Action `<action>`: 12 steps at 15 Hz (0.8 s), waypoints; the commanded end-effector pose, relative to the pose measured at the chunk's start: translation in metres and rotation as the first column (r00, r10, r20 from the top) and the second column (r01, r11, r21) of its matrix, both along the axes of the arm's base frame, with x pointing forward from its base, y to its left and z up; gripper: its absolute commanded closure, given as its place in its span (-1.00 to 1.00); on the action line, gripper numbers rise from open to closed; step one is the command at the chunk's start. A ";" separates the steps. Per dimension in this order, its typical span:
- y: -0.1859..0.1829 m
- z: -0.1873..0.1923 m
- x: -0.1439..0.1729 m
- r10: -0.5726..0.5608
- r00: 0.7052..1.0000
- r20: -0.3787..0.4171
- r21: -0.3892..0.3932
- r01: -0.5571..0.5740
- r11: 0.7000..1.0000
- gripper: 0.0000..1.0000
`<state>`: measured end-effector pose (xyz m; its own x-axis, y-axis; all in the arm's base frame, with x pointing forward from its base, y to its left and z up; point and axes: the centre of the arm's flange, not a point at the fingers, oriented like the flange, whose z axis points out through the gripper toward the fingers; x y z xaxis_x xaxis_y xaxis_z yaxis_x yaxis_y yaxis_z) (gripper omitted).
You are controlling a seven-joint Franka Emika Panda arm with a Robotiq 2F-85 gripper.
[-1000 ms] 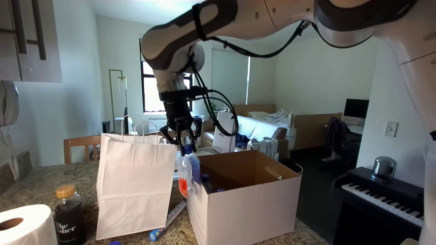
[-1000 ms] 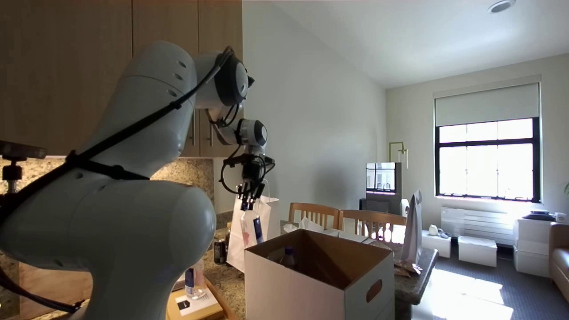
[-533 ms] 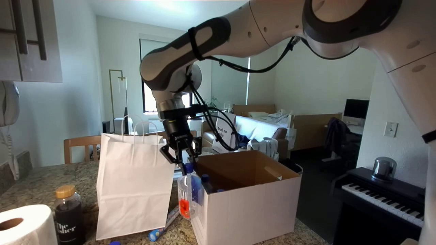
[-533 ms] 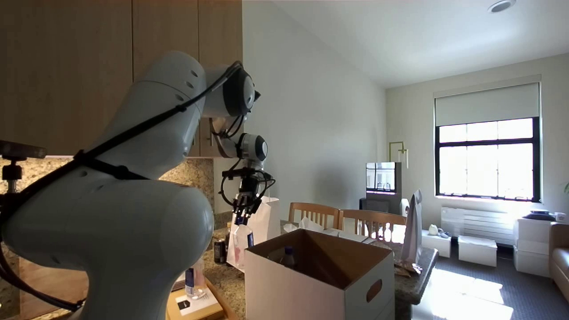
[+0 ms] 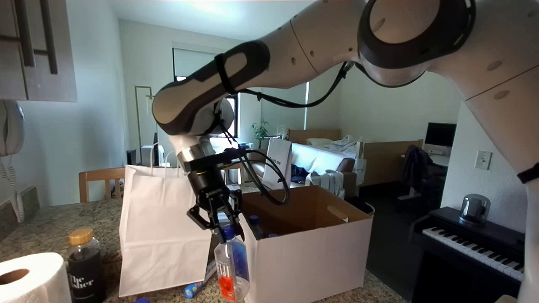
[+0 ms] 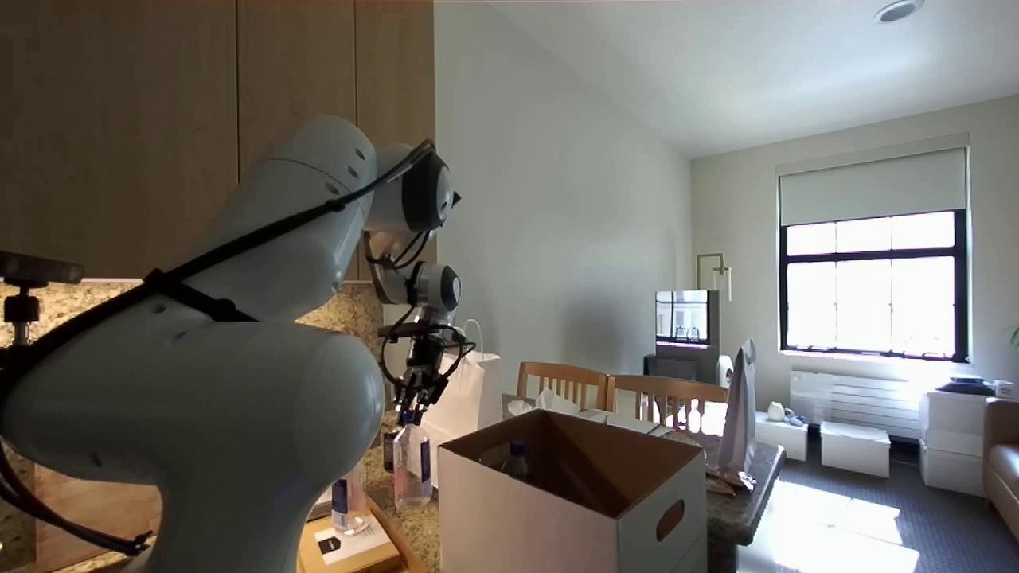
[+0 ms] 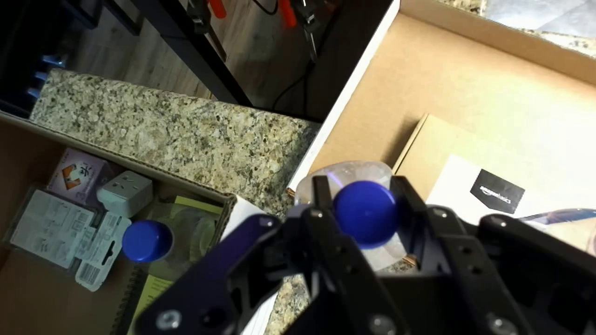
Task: Remove the water bottles from the box
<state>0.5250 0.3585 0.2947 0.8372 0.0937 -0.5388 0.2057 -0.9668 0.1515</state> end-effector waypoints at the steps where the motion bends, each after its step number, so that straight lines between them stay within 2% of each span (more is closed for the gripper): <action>1: 0.001 -0.004 0.000 0.066 0.998 -0.020 0.002 -0.066 0.998 0.75; 4: 0.004 -0.008 -0.004 0.111 0.993 -0.038 -0.001 -0.111 0.994 0.75; 8: 0.001 0.000 -0.018 0.197 0.980 -0.012 0.018 -0.197 0.980 0.75; 12: 0.017 -0.005 -0.022 0.295 0.955 -0.027 0.008 -0.295 0.955 0.76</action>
<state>0.5149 0.3736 0.2869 0.7891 0.2729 -0.5504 0.4074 -0.9030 0.1365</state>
